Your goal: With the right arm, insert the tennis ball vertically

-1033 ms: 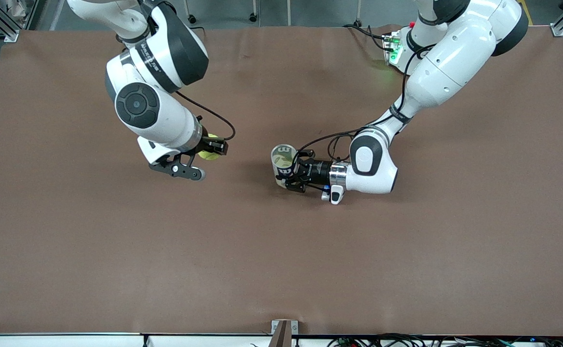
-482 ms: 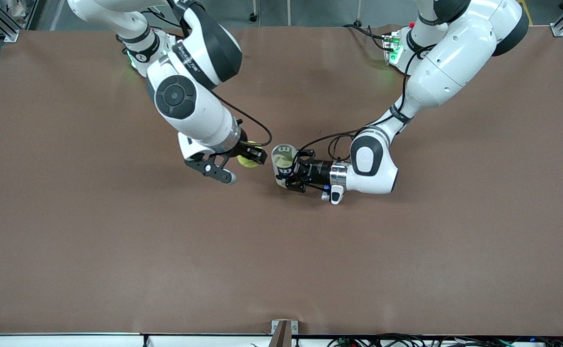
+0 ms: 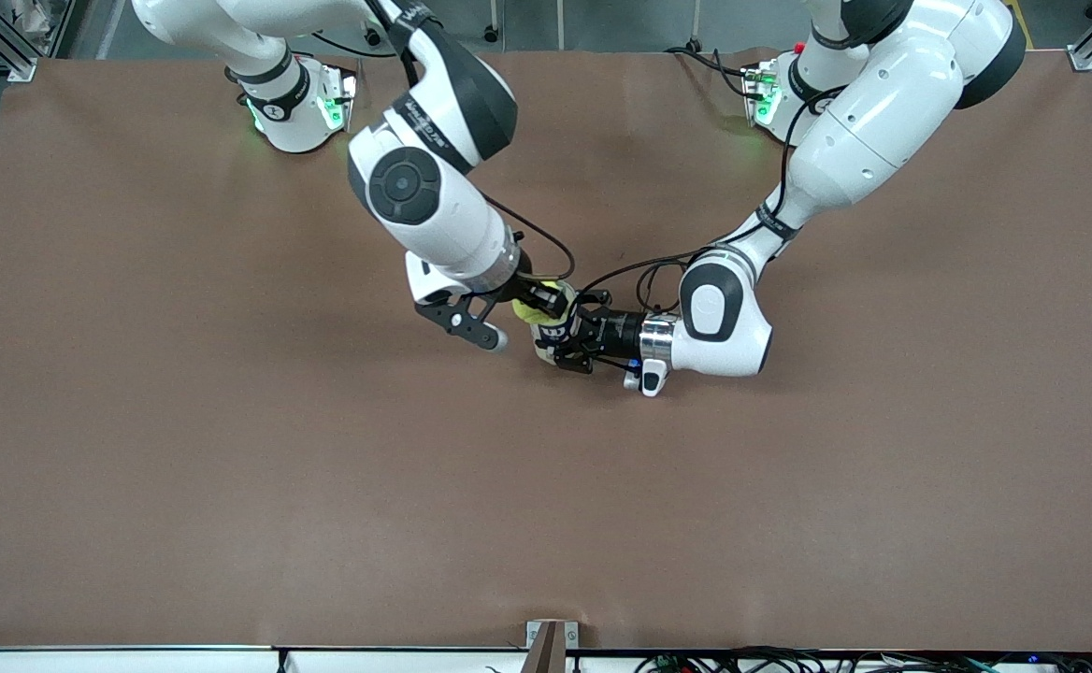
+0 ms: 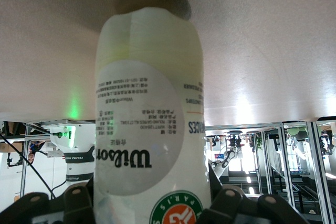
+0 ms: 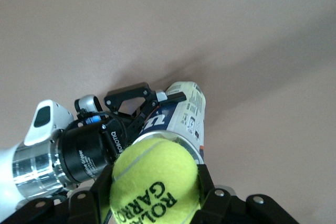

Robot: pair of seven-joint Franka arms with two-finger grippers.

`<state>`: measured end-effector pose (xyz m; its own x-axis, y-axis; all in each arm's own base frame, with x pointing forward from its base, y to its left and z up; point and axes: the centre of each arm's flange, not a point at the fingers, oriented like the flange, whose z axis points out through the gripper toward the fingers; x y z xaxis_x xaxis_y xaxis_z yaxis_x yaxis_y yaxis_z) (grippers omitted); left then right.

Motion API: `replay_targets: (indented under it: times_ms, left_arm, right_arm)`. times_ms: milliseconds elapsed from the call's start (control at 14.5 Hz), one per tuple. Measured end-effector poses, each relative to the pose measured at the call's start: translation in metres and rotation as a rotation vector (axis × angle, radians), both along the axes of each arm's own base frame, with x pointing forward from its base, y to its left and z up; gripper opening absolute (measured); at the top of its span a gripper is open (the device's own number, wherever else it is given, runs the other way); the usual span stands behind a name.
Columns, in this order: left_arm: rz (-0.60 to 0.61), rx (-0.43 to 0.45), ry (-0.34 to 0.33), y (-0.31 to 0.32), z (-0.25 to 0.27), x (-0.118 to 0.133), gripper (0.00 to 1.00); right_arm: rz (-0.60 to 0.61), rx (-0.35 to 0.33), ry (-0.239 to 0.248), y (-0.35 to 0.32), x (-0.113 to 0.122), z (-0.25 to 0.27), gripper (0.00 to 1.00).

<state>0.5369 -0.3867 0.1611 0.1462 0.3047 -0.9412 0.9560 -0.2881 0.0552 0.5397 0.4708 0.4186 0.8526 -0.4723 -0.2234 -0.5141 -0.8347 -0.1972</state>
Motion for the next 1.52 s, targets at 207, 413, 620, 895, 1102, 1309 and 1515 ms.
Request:
replay_targets:
  times_ms: [207, 413, 620, 895, 1102, 1309, 1515]
  left_arm:
    - [0.000, 0.000, 0.000, 0.000, 0.000, 0.000, 0.72]
    - [0.001, 0.001, 0.001, 0.001, -0.001, 0.000, 0.72]
    - [0.001, 0.001, 0.001, 0.001, -0.001, 0.000, 0.72]
    - [0.003, 0.002, 0.004, 0.002, -0.001, 0.001, 0.72]
    - [0.003, 0.003, 0.006, 0.001, -0.001, 0.000, 0.72]
    - [0.001, 0.003, 0.007, 0.000, -0.001, -0.001, 0.72]
    - [-0.002, 0.003, 0.007, -0.001, -0.001, -0.002, 0.72]
  right_arm:
    - [0.010, -0.014, 0.017, 0.008, -0.005, -0.016, 0.67]
    - [0.019, -0.024, 0.028, 0.014, -0.008, -0.027, 0.67]
    - [0.018, -0.024, 0.027, 0.013, -0.007, -0.027, 0.71]
    - [0.013, -0.023, 0.021, 0.011, -0.004, -0.023, 0.94]
    - [0.013, -0.016, 0.010, 0.009, -0.001, -0.006, 1.00]
    - [0.042, -0.076, 0.065, -0.012, -0.008, 0.027, 1.00]
    - [0.076, -0.154, 0.114, -0.067, -0.010, 0.078, 1.00]
